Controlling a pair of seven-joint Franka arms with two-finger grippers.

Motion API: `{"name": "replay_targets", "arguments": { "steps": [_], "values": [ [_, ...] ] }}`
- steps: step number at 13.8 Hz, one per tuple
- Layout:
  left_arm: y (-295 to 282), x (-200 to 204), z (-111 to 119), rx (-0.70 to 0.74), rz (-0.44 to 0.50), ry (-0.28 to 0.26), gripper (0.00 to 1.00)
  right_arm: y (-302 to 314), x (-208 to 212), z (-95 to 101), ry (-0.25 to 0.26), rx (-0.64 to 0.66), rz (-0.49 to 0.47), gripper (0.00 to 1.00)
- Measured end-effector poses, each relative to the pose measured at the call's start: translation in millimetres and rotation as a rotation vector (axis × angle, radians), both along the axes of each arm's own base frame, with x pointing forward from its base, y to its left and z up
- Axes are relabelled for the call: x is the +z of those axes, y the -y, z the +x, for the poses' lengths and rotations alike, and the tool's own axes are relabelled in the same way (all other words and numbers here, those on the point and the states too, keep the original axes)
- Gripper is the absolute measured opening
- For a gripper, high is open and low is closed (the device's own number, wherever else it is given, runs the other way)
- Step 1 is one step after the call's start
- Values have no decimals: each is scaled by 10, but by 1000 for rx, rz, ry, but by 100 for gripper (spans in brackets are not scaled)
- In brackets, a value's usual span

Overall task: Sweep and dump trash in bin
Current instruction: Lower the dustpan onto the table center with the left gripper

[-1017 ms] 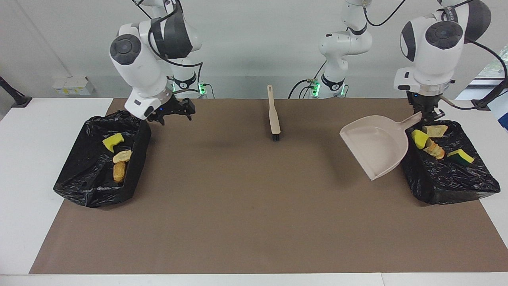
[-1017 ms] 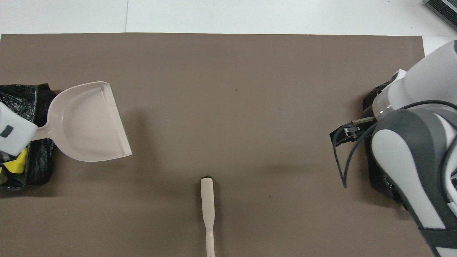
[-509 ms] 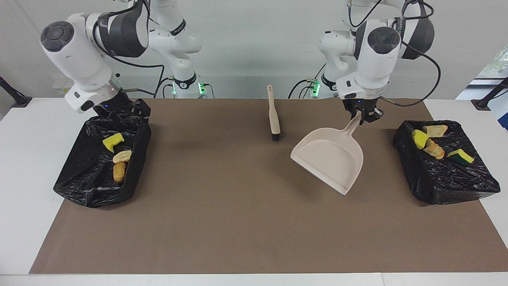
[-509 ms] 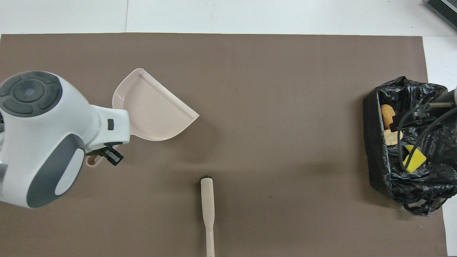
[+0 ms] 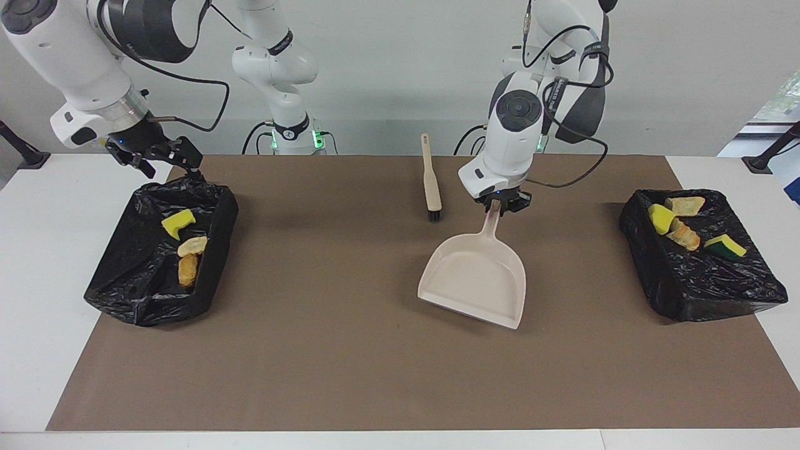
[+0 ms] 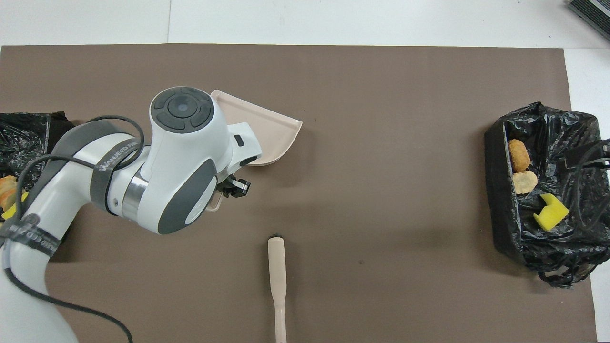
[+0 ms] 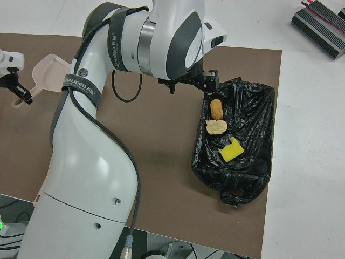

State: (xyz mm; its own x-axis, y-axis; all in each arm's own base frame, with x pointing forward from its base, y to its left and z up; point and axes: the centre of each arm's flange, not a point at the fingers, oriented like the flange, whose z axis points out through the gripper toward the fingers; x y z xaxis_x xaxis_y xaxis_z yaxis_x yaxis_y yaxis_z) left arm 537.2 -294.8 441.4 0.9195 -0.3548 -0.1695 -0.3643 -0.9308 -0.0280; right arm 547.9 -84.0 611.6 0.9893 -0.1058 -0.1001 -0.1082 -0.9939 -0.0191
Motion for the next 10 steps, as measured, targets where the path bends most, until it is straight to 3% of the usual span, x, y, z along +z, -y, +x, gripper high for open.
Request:
{"name": "replay_targets", "arguments": {
  "steps": [3,10],
  "values": [
    [365,-165,76,29,-46,53,32,-137,263,-100,30,-60,-8,100],
    [788,-322,-147,-2,-53,57,32,-191,384,-172,50,-68,-9,100]
  ]
}}
